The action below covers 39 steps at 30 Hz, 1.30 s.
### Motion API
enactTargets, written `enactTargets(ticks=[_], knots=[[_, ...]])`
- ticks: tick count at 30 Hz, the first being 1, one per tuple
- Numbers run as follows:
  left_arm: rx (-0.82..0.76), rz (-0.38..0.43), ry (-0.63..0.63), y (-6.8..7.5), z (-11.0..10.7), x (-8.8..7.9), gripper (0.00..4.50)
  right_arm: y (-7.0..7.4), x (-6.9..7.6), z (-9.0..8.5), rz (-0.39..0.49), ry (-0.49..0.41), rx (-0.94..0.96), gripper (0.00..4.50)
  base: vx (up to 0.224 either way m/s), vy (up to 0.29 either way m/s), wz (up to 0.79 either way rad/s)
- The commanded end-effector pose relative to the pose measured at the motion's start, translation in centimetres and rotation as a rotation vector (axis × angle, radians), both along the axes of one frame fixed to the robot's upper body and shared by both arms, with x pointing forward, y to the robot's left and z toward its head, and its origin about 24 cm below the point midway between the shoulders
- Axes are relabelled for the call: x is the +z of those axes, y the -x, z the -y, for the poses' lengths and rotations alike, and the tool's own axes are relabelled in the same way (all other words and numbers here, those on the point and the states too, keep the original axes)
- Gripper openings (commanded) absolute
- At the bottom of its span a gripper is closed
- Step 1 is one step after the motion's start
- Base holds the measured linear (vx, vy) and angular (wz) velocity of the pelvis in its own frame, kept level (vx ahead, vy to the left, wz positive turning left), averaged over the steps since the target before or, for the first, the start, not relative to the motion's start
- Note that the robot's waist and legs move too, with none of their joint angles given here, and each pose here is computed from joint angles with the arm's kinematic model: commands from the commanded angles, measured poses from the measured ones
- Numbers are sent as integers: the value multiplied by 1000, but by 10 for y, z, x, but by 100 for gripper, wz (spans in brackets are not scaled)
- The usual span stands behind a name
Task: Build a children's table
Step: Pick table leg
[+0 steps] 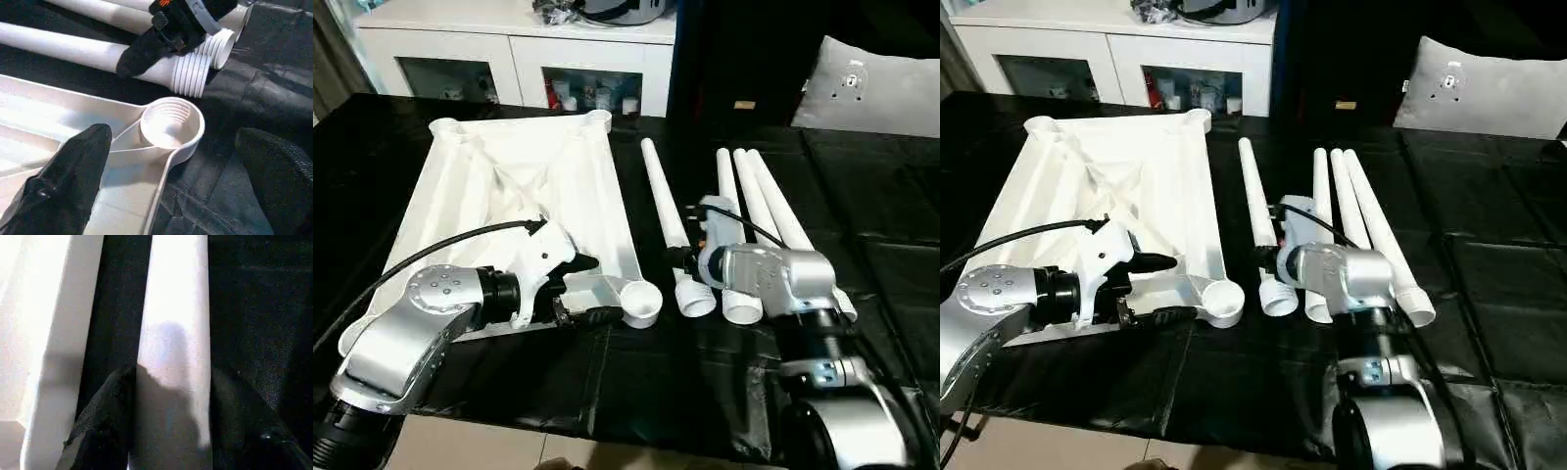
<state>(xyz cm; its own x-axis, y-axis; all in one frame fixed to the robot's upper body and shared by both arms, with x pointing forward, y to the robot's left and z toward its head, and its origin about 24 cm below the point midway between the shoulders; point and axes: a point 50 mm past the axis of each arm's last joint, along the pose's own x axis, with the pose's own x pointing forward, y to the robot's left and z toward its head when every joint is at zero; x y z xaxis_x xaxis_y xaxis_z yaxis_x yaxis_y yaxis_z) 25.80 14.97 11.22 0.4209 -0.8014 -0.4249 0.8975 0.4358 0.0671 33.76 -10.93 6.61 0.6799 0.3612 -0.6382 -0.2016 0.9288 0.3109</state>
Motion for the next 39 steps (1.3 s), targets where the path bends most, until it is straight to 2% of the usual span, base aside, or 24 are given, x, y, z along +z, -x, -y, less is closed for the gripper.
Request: enactTargets(ticks=[1,3,5,6,7,8,10,11,12,14,15,16,17,18,19,20,21,26,28,33,39], knots=[[-7,45,-7,1,3,5,450,-4,11,0,141,-30,-25,190,0,0,0],[6,66,8,-1,3,7,450,-5,18,3,208,-16,-53,189,0,0,0],[26,101,26,-4,4,10,450,-6,27,7,311,6,-57,186,0,0,0],[27,103,27,-4,4,10,450,-6,28,7,315,7,-57,186,0,0,0],[66,132,37,-8,3,13,450,-4,33,6,271,-111,-49,186,0,0,0],[75,140,38,-9,3,13,450,-4,35,5,277,-144,-49,186,0,0,0],[145,180,76,-23,1,17,450,-2,52,4,337,-384,5,186,0,0,0],[145,180,76,-23,1,17,450,-2,52,4,337,-384,5,186,0,0,0],[191,194,137,-32,0,20,450,2,56,3,371,-457,73,186,0,0,0],[212,200,166,-36,0,22,450,4,58,3,391,-485,104,186,0,0,0],[256,197,235,-44,0,27,450,9,60,3,429,-545,145,186,0,0,0],[295,186,321,-52,2,34,450,15,62,4,472,-604,195,186,0,0,0],[310,169,380,-56,5,38,450,18,64,5,500,-625,223,186,0,0,0],[311,166,388,-56,5,38,450,19,64,6,502,-626,225,186,0,0,0],[318,110,540,-62,12,49,450,24,65,9,529,-662,259,186,0,0,0],[318,98,573,-63,14,52,450,25,65,10,533,-673,266,185,0,0,0],[278,51,701,-63,21,62,450,29,67,14,553,-721,293,185,0,0,0],[216,-20,916,-65,36,81,450,40,74,20,608,-812,362,185,0,0,0],[168,-59,966,-65,45,86,450,46,78,20,638,-853,406,185,0,0,0],[157,-89,942,-67,55,85,450,50,82,18,660,-900,445,184,0,0,0],[96,-100,991,-65,61,91,450,60,85,18,669,-949,520,184,0,0,0]])
